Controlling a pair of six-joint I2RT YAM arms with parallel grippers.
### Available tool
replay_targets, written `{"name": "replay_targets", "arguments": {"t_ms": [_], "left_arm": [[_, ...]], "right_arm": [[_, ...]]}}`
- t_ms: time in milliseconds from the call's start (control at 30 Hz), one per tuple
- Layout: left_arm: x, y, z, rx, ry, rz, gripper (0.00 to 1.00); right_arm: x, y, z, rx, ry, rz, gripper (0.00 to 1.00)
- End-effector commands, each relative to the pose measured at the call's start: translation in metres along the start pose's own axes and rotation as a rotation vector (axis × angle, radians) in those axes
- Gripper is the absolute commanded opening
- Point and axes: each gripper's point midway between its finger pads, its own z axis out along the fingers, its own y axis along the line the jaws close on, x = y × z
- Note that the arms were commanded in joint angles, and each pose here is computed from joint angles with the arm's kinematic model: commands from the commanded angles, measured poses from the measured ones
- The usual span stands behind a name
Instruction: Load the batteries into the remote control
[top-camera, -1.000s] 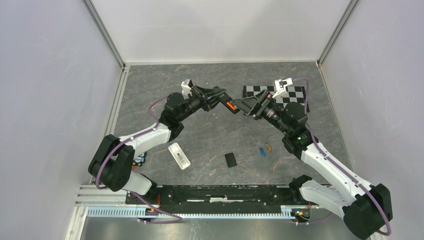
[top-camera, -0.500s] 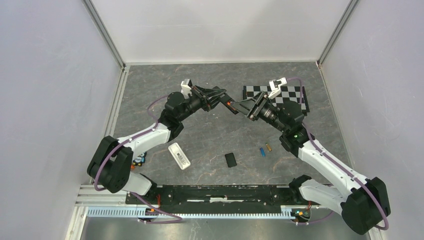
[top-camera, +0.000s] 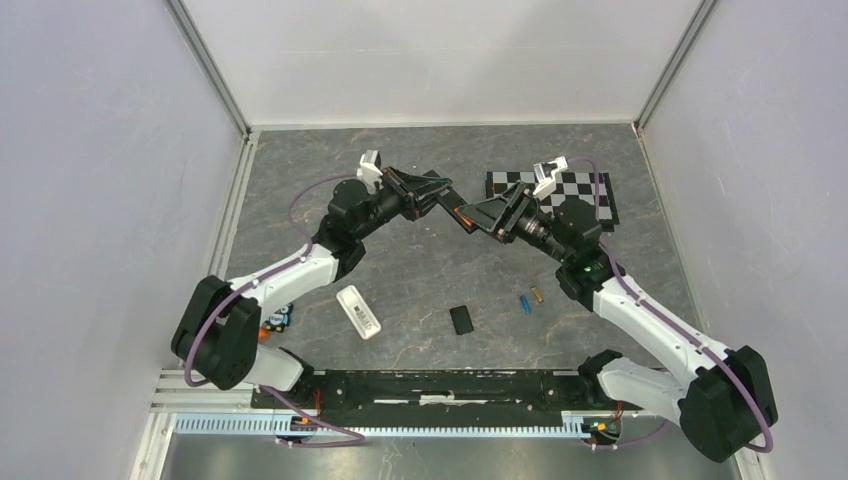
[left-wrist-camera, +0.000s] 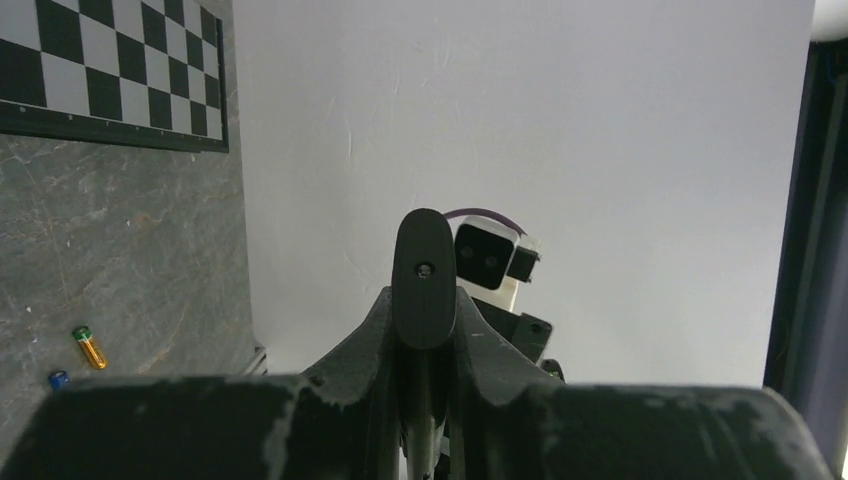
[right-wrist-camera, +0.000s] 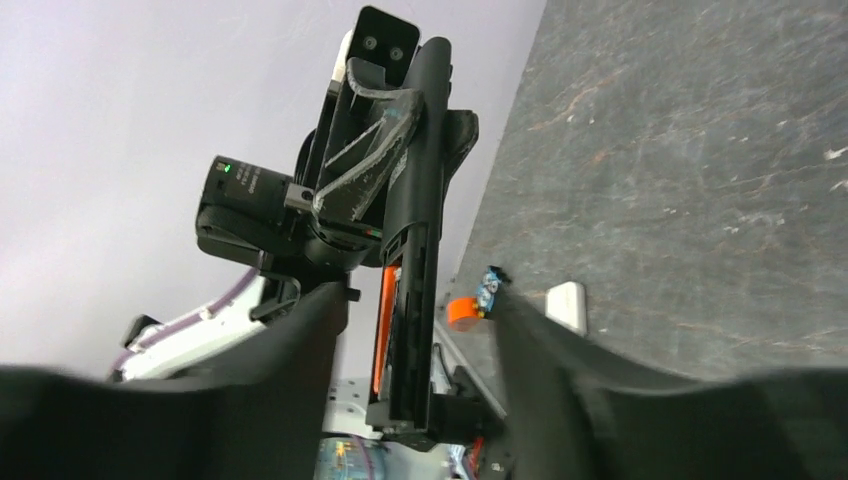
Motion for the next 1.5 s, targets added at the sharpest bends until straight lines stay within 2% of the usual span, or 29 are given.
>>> {"name": "replay_targets", "arguments": {"t_ms": [0, 67, 133, 200, 400, 500, 600, 733, 800, 867, 1033, 1067, 1133, 1233, 1333, 1467], "left_arm": [[0.013, -0.053, -0.008, 0.122, 0.038, 0.163, 0.02], [0.010, -0.050, -0.008, 0.119, 0.039, 0.192, 0.02], [0.010, -0.049, -0.008, 0.123, 0.051, 0.223, 0.02], [0.010, -0.049, -0.009, 0.132, 0.061, 0.240, 0.02], [0.006, -0.055, -0.016, 0.153, 0.063, 0.304, 0.02], [-0.003, -0.049, -0.020, 0.127, 0.040, 0.340, 0.02], [-0.025, -0.021, -0.030, 0.009, -0.020, 0.415, 0.02], [-0.060, 0.035, -0.059, -0.217, -0.128, 0.530, 0.02], [-0.076, 0.057, -0.078, -0.308, -0.178, 0.550, 0.02], [-0.088, 0.069, -0.096, -0.357, -0.221, 0.551, 0.02], [-0.104, 0.076, -0.124, -0.414, -0.288, 0.594, 0.02], [-0.105, 0.075, -0.126, -0.426, -0.291, 0.605, 0.02], [-0.107, 0.074, -0.129, -0.435, -0.291, 0.626, 0.02], [-0.108, 0.074, -0.131, -0.448, -0.281, 0.648, 0.02], [-0.108, 0.079, -0.132, -0.465, -0.268, 0.652, 0.02], [-0.115, 0.081, -0.135, -0.496, -0.278, 0.697, 0.02]], "right_arm": [[-0.011, 0.024, -0.006, -0.085, -0.043, -0.098, 0.71], [-0.013, 0.031, -0.009, -0.115, -0.056, -0.142, 0.81], [-0.015, 0.038, -0.014, -0.148, -0.070, -0.181, 0.84], [-0.014, 0.041, -0.016, -0.170, -0.067, -0.210, 0.83], [-0.007, 0.040, -0.013, -0.187, -0.017, -0.285, 0.70], [-0.014, 0.026, -0.012, -0.101, -0.028, -0.400, 0.76], [-0.028, 0.000, -0.016, 0.062, -0.051, -0.550, 0.83], [-0.021, -0.054, -0.027, 0.328, 0.068, -0.659, 0.87], [-0.001, -0.075, -0.029, 0.434, 0.183, -0.739, 0.91], [0.027, -0.098, -0.031, 0.532, 0.325, -0.795, 0.98], [0.092, -0.146, -0.047, 0.693, 0.534, -0.822, 0.98], [0.106, -0.150, -0.048, 0.682, 0.562, -0.815, 0.96], [0.128, -0.159, -0.048, 0.692, 0.624, -0.811, 0.87], [0.137, -0.169, -0.045, 0.770, 0.652, -0.805, 0.75], [0.136, -0.166, -0.030, 0.780, 0.587, -0.746, 0.70], [0.122, -0.160, -0.019, 0.923, 0.493, -0.629, 0.67]]}}
